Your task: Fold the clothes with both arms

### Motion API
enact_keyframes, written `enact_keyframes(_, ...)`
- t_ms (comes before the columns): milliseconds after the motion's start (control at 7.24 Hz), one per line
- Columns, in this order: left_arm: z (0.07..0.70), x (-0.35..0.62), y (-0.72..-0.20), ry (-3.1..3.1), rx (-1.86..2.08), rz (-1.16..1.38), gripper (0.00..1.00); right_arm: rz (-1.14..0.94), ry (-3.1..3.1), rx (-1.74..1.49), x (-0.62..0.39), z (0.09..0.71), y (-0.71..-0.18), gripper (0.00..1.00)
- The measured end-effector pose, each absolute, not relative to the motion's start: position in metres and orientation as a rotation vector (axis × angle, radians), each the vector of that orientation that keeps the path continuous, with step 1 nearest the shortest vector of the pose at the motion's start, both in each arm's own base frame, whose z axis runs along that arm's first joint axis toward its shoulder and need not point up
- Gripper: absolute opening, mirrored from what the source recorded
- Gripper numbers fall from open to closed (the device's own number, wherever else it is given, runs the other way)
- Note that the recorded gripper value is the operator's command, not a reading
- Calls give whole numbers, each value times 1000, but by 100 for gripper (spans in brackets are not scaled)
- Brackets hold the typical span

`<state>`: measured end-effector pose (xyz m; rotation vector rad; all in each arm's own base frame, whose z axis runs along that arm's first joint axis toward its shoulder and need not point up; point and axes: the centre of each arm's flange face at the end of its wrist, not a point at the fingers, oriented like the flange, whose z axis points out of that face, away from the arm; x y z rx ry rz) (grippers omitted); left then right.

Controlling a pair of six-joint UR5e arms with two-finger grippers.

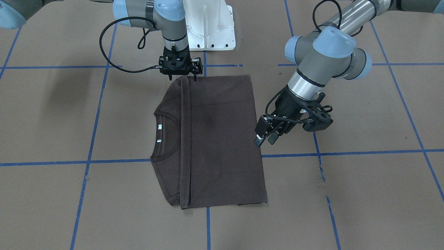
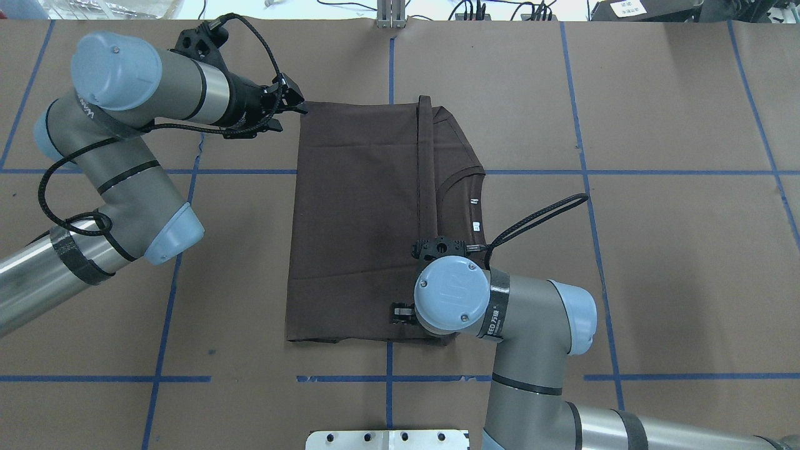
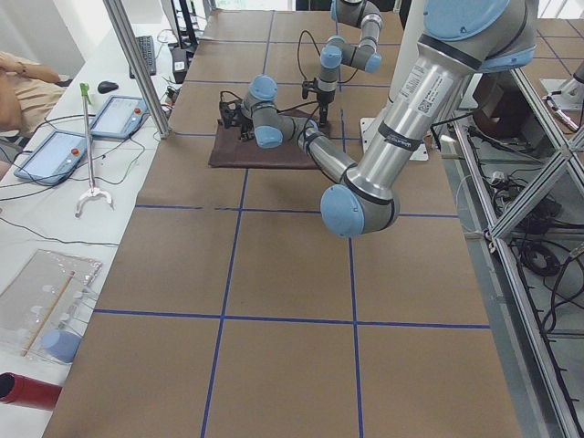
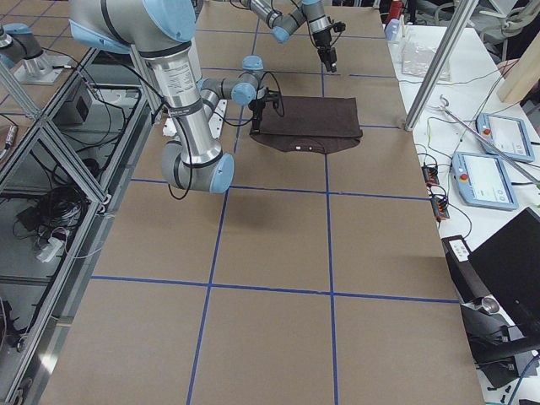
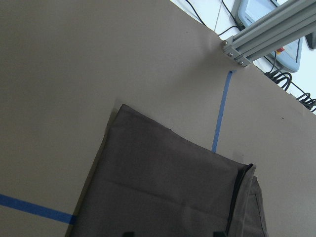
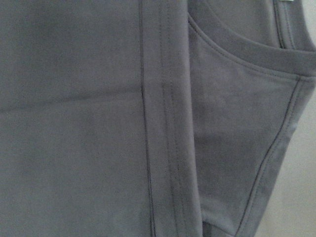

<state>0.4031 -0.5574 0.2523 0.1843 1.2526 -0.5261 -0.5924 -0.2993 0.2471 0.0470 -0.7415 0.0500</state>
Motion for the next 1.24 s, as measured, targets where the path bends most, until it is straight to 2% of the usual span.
enact_keyframes(691, 252, 404, -557, 1248, 182, -527, 62, -63, -614, 49, -572, 272, -298, 99)
enact_keyframes(1105, 250, 403, -557, 1251, 183, -527, 62, -143, -548, 70, -502, 330, -288, 99)
enact_keyframes(1243, 247, 401, -555, 1248, 181, -529, 62, -138, -576, 83, -504, 313, -291, 98)
